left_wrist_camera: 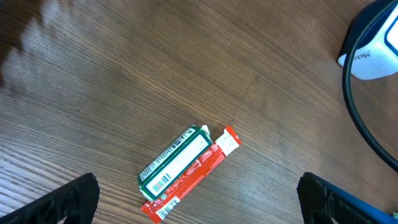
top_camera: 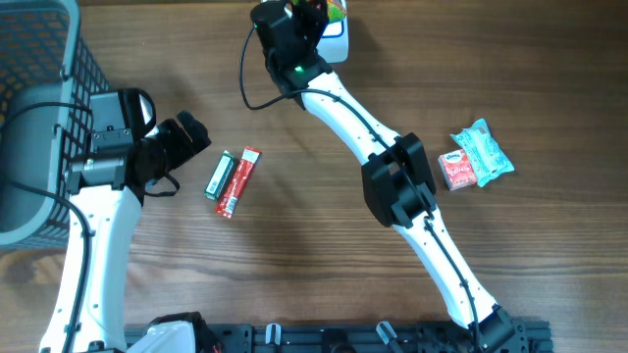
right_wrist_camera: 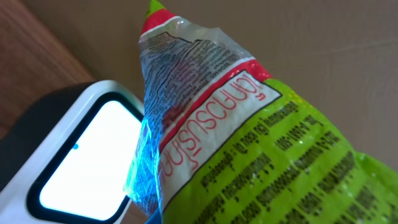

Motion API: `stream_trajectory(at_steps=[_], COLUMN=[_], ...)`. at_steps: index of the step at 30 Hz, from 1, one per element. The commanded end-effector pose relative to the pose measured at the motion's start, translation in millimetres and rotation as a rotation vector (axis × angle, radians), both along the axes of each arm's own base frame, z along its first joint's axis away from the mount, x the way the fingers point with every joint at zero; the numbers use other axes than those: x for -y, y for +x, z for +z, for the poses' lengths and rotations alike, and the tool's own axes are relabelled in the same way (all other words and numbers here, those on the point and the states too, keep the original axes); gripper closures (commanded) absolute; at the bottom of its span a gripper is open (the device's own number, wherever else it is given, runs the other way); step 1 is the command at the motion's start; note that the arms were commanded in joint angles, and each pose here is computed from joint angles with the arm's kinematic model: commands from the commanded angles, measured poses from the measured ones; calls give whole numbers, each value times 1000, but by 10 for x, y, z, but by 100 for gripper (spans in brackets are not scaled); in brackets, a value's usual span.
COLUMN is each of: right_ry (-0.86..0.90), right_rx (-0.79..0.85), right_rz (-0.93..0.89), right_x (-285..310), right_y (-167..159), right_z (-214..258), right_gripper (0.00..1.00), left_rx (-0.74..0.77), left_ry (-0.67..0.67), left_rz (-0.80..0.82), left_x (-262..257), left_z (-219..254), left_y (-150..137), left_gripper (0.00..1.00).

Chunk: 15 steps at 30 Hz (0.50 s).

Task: Scan the item barcode
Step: 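Hold the green snack bag against the white scanner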

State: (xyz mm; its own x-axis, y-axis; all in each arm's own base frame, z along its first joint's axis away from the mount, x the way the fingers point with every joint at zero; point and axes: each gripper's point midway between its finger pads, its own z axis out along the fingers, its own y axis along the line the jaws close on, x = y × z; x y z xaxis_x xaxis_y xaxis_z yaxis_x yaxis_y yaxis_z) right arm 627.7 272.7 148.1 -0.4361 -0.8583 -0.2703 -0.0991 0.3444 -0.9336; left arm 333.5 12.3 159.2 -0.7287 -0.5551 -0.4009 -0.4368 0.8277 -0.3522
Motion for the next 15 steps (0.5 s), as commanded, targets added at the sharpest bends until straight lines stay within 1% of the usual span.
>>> stream_trajectory(at_steps=[1,3,7,15], right_ry=[-21,-28,-30,-31], right_rx=[-56,-103,-108,-117], right_rz=[34,80,111,121], right_x=[-94,-186,-326,-357], right_y=[-61,-99,-155,-172], right_z=[-130,-227,-236,-253], right_gripper=[96,95,95,96], left_rx=[32,32,32,32], left_ry=[18,18,18,18], left_rz=[0,0,0,0], left_x=[-36,-36,-37,-36], left_z=[106,106,106,106], left_y=[32,32,32,32], left_gripper=[0,0,0,0])
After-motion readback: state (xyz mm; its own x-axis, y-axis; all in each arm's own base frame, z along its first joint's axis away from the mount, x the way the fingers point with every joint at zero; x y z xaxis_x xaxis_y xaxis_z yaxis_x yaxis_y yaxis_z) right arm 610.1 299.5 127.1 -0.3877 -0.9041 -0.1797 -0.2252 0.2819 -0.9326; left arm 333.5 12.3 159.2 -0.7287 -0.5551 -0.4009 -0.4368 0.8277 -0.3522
